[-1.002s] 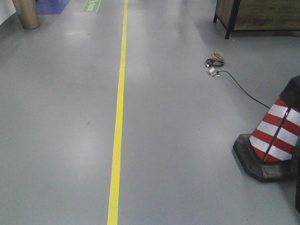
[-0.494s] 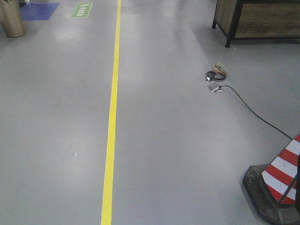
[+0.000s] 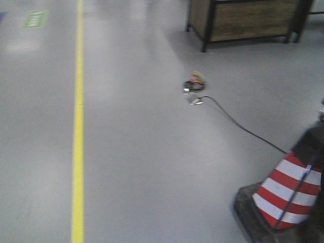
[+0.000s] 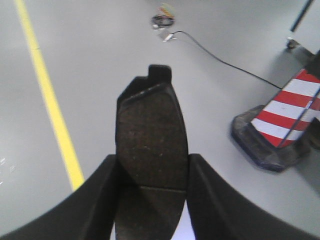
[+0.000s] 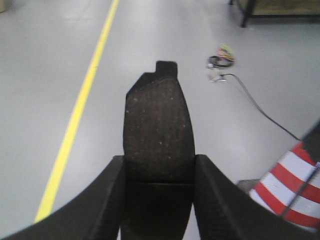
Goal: Move and align brake pads A on conveyor
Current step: 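Turn the base toward the conveyor belt and approach it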
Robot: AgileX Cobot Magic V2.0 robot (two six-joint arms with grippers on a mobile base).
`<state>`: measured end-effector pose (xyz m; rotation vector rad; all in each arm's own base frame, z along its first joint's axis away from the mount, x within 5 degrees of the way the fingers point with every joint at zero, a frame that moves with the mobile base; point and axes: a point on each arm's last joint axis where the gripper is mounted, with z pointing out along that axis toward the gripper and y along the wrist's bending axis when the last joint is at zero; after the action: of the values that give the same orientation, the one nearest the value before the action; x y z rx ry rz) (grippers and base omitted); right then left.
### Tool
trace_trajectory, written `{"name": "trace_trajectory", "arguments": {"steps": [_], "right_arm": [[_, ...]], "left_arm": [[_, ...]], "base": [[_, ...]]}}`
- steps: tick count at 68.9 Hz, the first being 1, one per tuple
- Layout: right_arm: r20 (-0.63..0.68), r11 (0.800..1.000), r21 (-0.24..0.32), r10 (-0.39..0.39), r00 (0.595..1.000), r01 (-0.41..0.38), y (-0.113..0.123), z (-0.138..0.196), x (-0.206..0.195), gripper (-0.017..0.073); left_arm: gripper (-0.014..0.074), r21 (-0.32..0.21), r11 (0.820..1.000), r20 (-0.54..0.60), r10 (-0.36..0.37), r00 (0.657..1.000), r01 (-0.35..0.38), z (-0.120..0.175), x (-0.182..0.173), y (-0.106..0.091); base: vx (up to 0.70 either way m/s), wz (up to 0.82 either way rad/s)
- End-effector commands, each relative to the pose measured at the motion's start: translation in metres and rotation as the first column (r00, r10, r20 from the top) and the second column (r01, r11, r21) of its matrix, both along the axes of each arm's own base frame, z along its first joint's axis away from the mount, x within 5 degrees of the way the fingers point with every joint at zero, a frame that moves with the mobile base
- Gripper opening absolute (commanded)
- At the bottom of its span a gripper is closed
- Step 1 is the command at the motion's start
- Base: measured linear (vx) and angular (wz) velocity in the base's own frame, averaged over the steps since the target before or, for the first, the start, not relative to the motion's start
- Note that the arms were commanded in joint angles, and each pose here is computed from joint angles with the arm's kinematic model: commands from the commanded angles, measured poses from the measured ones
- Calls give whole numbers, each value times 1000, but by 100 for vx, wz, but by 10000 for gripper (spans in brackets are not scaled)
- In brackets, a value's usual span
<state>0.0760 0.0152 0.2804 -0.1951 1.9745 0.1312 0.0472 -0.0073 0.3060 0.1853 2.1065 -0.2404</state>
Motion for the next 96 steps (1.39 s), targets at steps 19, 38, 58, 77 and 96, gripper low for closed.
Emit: {"name": "trace_trajectory", "arguments": {"steps": [19,38,58,77,96], "right_arm": [[116,1000,18,0,993,-2,0,18,3,-4],[116,1000,18,0,993,-2,0,18,3,-4],[116,1000,18,0,993,-2,0,18,3,-4],[116,1000,18,0,993,-2,0,18,3,-4],[116,1000,18,0,993,-2,0,18,3,-4]], "left_arm": [[-6,-33,999,100,-16,995,19,16,3,-2],[-6,-33,999,100,-16,995,19,16,3,-2],[-6,-33,999,100,-16,995,19,16,3,-2],[-6,-33,999,100,-16,995,19,16,3,-2],[-6,-33,999,100,-16,995,19,16,3,-2]], "base": [[23,-91],[20,-95],[19,-84],[16,-79],[10,-71]]}}
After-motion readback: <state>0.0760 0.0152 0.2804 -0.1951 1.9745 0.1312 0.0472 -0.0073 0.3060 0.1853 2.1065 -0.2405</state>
